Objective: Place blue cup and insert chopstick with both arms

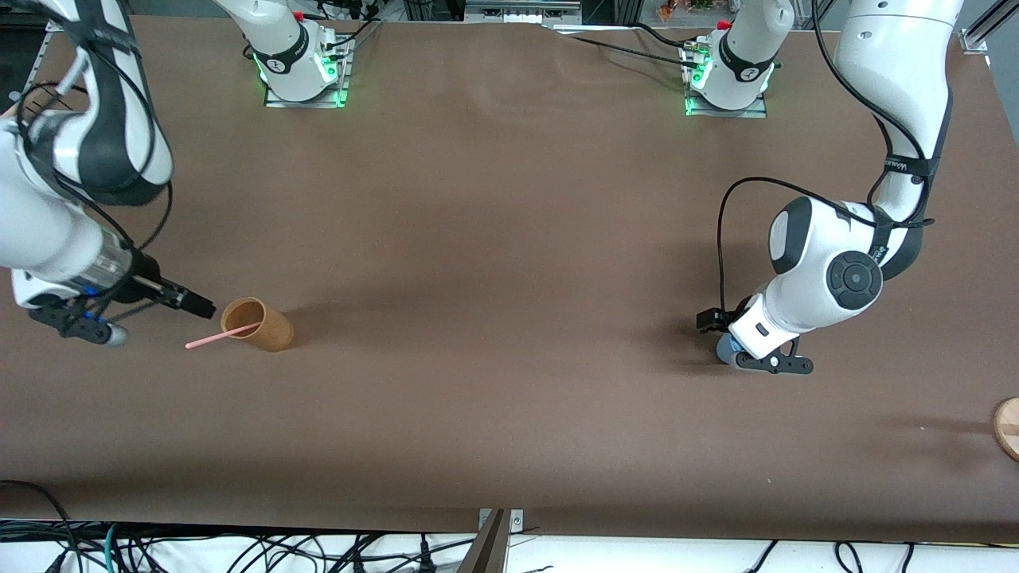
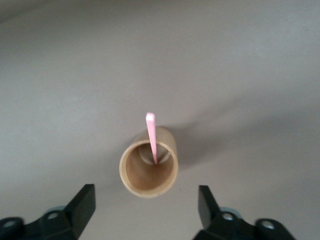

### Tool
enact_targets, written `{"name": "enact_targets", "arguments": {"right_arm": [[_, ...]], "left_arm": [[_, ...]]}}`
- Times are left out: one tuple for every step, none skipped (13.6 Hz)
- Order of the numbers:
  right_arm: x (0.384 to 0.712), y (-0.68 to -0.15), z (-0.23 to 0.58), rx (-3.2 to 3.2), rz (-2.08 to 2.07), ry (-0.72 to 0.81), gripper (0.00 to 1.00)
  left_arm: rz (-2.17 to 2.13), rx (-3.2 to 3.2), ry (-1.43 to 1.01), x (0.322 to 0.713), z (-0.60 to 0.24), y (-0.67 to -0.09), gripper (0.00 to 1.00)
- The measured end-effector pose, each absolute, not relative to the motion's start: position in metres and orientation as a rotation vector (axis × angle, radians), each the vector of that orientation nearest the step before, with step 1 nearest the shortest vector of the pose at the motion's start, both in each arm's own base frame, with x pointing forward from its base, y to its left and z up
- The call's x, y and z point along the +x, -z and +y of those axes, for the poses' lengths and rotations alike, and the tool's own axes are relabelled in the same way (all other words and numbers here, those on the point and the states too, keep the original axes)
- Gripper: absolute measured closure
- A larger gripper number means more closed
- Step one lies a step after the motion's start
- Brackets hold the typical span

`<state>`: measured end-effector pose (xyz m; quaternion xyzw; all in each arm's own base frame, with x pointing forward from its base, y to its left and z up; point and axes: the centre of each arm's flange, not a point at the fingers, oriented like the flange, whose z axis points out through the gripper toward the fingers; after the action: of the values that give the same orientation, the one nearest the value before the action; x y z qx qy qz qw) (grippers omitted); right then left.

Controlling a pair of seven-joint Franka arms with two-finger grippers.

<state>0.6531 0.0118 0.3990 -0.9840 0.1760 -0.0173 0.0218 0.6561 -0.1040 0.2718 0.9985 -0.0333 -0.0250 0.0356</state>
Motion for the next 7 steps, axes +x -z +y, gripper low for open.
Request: {"name": "enact_targets", "arguments": {"right_arm": [[0.657, -0.383, 0.014, -3.048, 0.553, 0.046, 0.11], [0.66, -0.369, 0.014, -3.048, 0.562, 0.032, 0.14], [0.661, -0.357, 0.014, -3.049, 0.567, 0.02, 0.14], [0.663, -0.346, 0.014, -3.049, 0.573, 0.007, 0.21], [0.664, -0.337, 0.013, -3.05, 0.577, -0.003, 0.25], [0.665, -0.33, 0.013, -3.049, 0.578, -0.002, 0.25], [0.667, -0.324, 0.013, -3.048, 0.579, 0.007, 0.27]], "left_arm": [[-0.1, 3.068, 0.07, 0.657, -0.103, -0.266, 0.0], [-0.096, 3.069, 0.064, 0.658, -0.102, -0.259, 0.0], [-0.093, 3.07, 0.06, 0.659, -0.101, -0.253, 0.0], [-0.089, 3.071, 0.06, 0.66, -0.099, -0.246, 0.05], [-0.085, 3.073, 0.063, 0.66, -0.097, -0.242, 0.14], [-0.082, 3.074, 0.064, 0.66, -0.096, -0.24, 0.27], [-0.079, 3.075, 0.064, 0.66, -0.094, -0.239, 0.37]]}}
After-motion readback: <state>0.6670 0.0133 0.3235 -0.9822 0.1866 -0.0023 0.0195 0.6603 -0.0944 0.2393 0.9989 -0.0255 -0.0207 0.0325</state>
